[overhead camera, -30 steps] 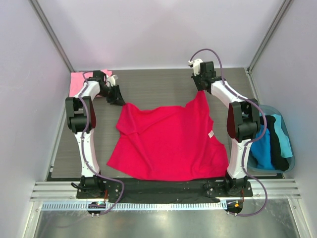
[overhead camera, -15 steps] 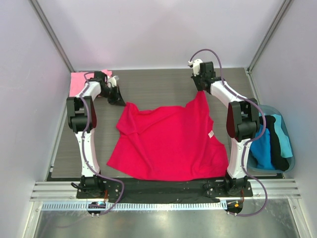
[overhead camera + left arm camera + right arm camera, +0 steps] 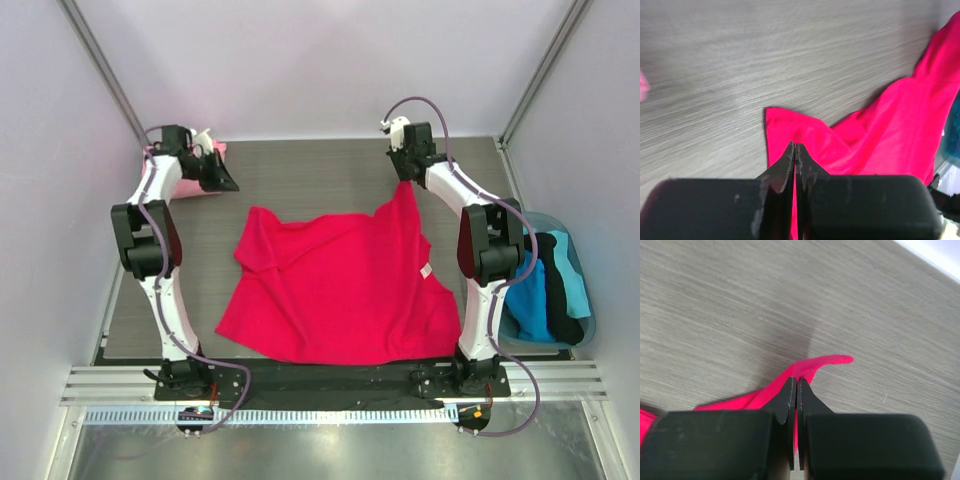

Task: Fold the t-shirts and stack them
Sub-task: Flatten the tshirt out

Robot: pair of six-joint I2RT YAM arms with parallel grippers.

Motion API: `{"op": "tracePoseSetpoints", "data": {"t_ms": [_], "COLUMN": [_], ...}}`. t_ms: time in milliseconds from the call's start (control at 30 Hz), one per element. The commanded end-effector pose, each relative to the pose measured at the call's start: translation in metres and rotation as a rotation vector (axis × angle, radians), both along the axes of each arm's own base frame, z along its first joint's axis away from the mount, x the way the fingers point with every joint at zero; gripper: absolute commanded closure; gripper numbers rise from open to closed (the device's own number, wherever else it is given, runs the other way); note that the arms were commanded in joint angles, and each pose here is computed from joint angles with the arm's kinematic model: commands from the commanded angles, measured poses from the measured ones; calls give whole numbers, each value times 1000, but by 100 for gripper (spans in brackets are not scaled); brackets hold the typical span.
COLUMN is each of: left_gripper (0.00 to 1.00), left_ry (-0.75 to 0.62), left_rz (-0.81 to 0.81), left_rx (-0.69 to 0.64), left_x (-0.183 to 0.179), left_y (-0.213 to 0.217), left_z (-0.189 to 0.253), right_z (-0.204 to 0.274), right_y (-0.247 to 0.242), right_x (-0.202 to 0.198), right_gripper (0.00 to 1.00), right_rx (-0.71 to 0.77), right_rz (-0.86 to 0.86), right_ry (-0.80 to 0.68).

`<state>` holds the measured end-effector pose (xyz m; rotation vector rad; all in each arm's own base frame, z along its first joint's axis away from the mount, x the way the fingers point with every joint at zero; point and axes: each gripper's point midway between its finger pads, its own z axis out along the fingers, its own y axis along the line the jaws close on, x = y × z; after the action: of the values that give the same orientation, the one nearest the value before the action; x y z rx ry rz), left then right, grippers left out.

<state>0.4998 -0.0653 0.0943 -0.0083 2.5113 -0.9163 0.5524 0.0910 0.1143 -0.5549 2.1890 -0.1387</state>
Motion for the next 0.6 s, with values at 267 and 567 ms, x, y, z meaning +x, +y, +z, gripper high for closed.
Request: {"op": "tracePoseSetpoints", "data": {"t_ms": [267,567], "left_gripper": [45,67], "left_ry": [-138,-66], "left_rz": [-192,-434], "left_rx": [219,352], "left_x": [-6,-1], "left_y": [-7,-28], "left_z": [13,-24], "right_z": [95,89], "right_y": [4,-5], "right_x": [23,16], "right_gripper": [99,99], "right_rx": [22,13], "right_rz": [-3,-11], "right_ry": [-229,-212]}}
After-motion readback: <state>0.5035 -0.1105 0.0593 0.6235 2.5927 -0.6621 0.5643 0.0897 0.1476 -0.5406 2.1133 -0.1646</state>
